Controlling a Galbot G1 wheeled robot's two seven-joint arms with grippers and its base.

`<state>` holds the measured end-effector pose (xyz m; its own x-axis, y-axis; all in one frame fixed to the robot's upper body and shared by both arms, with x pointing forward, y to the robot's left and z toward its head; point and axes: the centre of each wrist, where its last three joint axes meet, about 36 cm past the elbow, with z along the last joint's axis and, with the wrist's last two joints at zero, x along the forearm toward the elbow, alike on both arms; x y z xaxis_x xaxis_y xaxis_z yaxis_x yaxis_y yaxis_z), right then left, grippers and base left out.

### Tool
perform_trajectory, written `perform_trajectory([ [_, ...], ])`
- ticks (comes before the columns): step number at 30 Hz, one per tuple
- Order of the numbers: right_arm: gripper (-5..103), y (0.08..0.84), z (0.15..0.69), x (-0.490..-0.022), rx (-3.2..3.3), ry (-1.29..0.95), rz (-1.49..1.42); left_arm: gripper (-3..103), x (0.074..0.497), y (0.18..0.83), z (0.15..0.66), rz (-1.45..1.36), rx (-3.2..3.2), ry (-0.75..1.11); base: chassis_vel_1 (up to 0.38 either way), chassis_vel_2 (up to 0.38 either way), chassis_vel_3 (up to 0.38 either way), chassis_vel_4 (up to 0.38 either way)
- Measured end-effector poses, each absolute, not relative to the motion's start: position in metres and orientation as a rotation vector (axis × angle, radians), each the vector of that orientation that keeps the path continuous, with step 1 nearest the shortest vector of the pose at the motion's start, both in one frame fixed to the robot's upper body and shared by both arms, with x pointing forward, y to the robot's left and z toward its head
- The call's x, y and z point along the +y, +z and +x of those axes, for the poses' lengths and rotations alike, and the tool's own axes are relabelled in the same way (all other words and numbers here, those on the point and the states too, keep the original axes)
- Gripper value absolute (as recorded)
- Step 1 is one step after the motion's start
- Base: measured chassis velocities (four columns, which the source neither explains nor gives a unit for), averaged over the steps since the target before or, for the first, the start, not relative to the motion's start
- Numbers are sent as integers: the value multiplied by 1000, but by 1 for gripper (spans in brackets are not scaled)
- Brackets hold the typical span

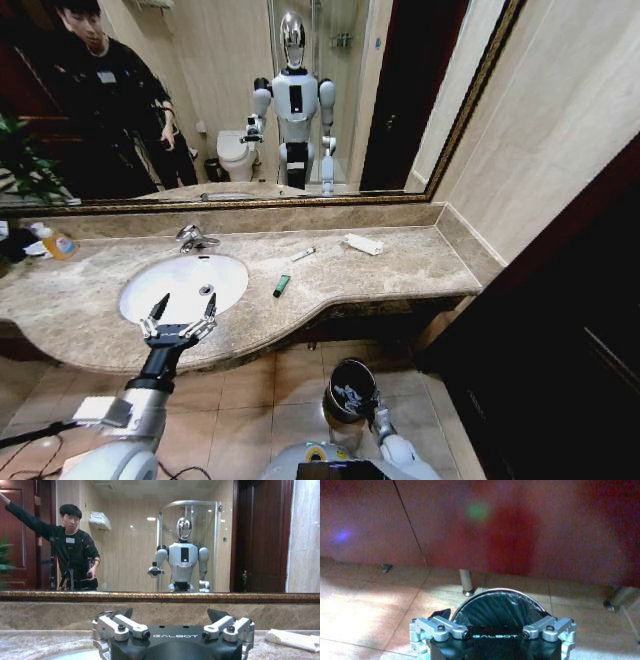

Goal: Pick up the trash from the sink and place it in the trash bin.

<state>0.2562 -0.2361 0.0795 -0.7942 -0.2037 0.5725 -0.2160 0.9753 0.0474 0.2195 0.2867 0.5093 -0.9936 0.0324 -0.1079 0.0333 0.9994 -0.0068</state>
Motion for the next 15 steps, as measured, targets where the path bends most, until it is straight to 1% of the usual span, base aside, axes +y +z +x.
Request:
perform_trajectory([
  [4, 100, 102, 249, -244, -2571, 10, 305, 100, 287, 509, 219, 50, 3033, -13, 0, 0, 0, 0],
  [6, 100, 126, 246, -247, -2630, -13, 322, 100, 287, 509, 219, 50, 3033, -13, 0, 0, 0, 0],
  [15, 100, 194, 224, -244, -2814, -50, 370, 100, 287, 509, 219, 50, 3033, -13, 0, 0, 0, 0],
])
